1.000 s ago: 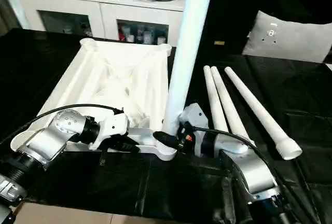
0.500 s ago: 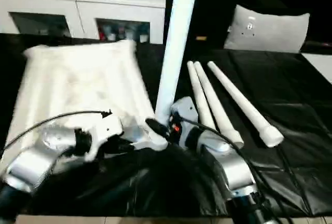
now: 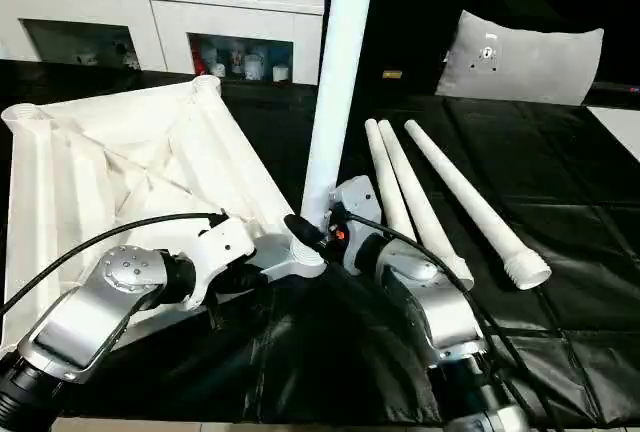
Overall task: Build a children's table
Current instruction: Insert table leg to table base, then rotate leg to tighten
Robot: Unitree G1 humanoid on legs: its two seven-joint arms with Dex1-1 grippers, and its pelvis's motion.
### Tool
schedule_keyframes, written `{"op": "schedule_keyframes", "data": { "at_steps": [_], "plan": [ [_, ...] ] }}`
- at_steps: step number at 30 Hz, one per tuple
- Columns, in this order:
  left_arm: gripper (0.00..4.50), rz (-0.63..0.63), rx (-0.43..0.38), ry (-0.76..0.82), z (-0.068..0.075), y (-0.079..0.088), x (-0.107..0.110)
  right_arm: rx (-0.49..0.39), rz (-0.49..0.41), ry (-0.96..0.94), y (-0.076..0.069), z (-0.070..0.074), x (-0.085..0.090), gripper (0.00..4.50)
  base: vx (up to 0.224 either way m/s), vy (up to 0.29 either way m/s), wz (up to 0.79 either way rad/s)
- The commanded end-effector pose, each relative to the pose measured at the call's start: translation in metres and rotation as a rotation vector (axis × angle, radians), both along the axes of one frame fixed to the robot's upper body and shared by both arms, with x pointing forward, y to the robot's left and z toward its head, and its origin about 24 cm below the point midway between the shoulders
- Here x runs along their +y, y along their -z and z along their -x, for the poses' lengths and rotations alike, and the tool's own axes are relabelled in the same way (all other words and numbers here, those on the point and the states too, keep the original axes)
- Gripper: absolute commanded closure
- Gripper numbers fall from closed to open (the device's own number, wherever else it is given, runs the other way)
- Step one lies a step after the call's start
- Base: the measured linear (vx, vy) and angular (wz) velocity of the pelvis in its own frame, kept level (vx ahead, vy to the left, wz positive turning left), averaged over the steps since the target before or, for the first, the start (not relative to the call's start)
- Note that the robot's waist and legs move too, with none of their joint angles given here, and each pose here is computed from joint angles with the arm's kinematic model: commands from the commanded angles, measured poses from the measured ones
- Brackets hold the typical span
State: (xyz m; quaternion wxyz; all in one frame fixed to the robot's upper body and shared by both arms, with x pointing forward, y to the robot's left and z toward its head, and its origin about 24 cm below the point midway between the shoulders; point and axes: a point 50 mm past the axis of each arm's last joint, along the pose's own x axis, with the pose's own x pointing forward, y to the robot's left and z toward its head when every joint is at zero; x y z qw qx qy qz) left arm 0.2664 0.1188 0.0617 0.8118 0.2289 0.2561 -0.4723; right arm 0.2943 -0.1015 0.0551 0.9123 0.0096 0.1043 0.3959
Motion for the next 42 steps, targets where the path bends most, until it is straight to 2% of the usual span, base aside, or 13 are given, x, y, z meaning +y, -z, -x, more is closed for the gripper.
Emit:
{"op": "schedule_keyframes", "data": {
  "at_steps": [1,3,4,15,17,21,24,25,30,34,42],
  "plan": [
    [4.50,0.030,-0.128,0.055,-0.008,-0.020,-0.009,0.202,0.086,0.020,0.045,0.014,-0.005,2.60,0.000,0.000,0.00],
    [4.50,0.059,-0.154,0.089,-0.008,-0.022,-0.010,0.181,0.102,0.016,0.044,0.013,-0.004,2.60,0.000,0.000,0.00],
    [4.50,0.060,-0.154,0.089,-0.008,-0.022,-0.010,0.180,0.103,0.016,0.044,0.013,-0.004,2.04,0.000,0.000,0.00],
    [4.50,0.048,-0.137,0.092,-0.010,-0.012,-0.001,0.165,0.094,0.025,0.044,0.011,-0.009,1.25,0.000,0.000,0.00],
    [4.50,0.049,-0.135,0.091,-0.010,-0.012,0.001,0.153,0.090,0.031,0.042,0.011,-0.012,0.98,0.000,0.000,0.00],
    [4.50,0.040,-0.133,0.103,-0.012,-0.009,0.007,0.118,0.065,-0.009,0.037,0.019,-0.018,0.56,0.000,0.000,0.00],
    [4.50,0.023,-0.129,0.130,-0.012,-0.007,0.010,0.086,0.063,-0.028,0.033,0.024,-0.026,0.44,0.000,0.000,0.00],
    [4.50,0.011,-0.122,0.149,-0.011,-0.006,0.012,0.065,0.068,-0.042,0.031,0.026,-0.030,0.20,0.000,0.000,0.00],
    [4.50,0.001,-0.113,0.182,-0.011,-0.004,0.015,0.018,0.082,-0.048,0.023,0.028,-0.043,0.03,0.000,0.000,0.00],
    [4.50,-0.016,-0.090,0.229,-0.010,-0.001,0.020,0.006,0.055,-0.110,0.009,0.029,-0.054,0.03,0.000,0.000,0.00],
    [4.50,-0.038,-0.055,0.338,-0.005,0.001,0.022,-0.015,0.074,-0.245,-0.006,0.030,-0.060,0.03,0.000,0.000,0.00]
  ]
}}
